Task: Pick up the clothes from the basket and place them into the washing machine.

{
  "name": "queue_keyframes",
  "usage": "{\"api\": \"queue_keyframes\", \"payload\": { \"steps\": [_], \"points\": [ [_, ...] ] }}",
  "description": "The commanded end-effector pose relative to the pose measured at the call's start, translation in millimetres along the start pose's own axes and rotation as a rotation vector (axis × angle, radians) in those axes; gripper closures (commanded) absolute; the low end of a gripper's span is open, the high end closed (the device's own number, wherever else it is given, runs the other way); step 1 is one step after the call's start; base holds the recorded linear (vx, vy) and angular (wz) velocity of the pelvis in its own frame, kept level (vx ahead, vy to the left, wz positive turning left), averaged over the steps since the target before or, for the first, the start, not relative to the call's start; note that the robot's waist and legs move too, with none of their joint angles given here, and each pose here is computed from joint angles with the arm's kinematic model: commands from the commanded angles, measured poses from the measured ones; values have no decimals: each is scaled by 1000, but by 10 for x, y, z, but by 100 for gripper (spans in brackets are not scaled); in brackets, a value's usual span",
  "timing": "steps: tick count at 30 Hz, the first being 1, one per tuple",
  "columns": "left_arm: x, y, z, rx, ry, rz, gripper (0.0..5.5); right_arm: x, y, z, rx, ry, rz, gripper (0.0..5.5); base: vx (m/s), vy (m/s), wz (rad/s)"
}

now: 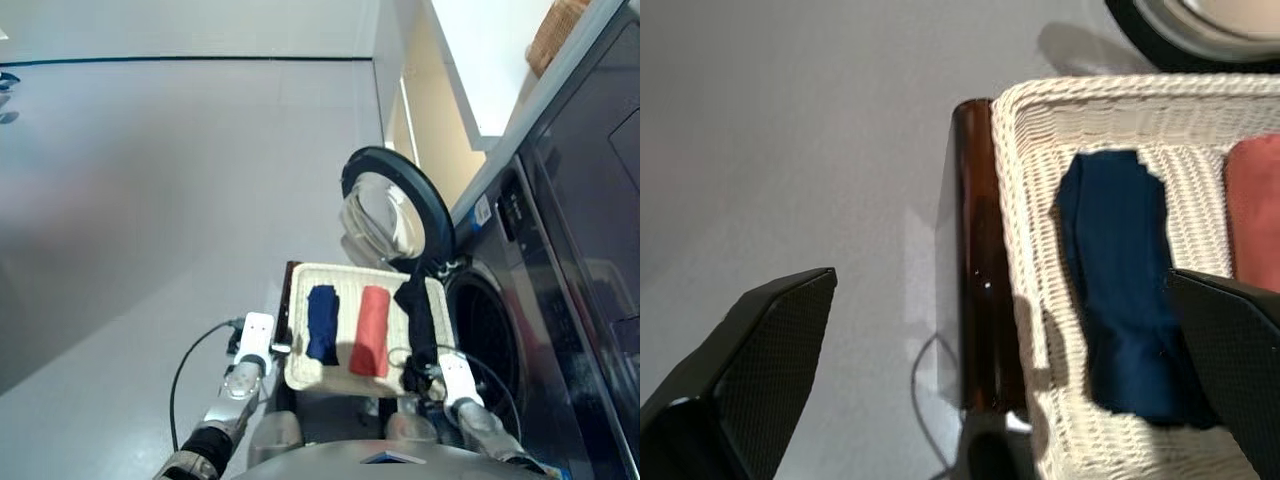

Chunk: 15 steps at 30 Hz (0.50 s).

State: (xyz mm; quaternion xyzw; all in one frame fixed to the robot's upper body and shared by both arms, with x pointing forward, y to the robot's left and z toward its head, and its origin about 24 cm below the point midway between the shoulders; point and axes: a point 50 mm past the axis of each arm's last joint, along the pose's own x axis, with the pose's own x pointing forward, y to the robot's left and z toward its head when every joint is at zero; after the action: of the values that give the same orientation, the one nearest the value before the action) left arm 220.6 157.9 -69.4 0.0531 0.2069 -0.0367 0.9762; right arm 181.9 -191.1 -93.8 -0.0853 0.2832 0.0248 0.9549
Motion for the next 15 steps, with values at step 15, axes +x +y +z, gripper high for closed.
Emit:
{"api": "queue_keyframes", "payload": {
  "steps": [15],
  "points": [
    [322, -639, 1685, 153, -637, -57, 0, -512, 400, 2690, 57, -1208, 39, 0, -72, -10, 14]
  ]
}}
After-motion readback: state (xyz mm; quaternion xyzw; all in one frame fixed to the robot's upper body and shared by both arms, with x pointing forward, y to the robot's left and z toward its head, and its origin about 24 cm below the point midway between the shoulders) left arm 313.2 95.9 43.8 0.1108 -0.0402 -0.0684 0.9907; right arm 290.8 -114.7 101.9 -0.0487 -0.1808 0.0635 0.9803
